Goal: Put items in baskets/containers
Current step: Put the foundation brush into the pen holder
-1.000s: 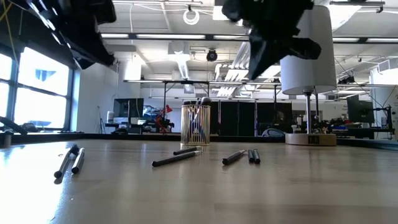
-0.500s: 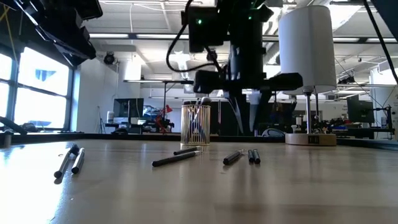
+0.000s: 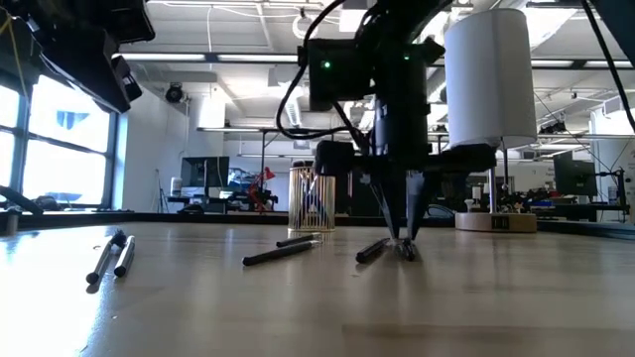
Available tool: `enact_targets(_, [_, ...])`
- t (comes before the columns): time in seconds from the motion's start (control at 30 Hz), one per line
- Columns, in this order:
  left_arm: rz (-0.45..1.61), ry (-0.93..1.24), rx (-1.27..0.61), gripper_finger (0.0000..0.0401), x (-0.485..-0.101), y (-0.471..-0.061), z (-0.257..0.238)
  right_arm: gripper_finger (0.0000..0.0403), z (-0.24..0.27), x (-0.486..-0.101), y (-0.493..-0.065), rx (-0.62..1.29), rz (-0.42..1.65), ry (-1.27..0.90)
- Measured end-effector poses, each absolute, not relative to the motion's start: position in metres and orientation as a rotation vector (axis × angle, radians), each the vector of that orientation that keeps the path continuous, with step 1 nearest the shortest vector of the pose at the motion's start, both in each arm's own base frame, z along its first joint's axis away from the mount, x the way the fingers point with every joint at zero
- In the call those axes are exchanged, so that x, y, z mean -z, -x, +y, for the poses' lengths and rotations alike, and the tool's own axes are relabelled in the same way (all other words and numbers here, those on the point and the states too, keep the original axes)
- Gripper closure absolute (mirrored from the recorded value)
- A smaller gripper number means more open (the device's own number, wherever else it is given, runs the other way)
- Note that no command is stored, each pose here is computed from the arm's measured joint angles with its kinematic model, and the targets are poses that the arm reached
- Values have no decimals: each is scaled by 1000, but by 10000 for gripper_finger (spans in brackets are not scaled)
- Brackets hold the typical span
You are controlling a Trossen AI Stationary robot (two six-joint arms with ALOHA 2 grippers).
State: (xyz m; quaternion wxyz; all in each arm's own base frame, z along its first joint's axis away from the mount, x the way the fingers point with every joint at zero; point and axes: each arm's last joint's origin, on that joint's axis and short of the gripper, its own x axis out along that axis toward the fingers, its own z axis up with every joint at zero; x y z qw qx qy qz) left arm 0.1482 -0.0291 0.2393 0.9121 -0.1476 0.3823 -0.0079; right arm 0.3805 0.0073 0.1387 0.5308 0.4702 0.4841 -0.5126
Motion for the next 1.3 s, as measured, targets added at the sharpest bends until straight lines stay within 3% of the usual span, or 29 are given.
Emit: enact_targets(1.3, [781,264,34,401,-240,-149,-29,330,24,-133,-380,1232,1151,-1220])
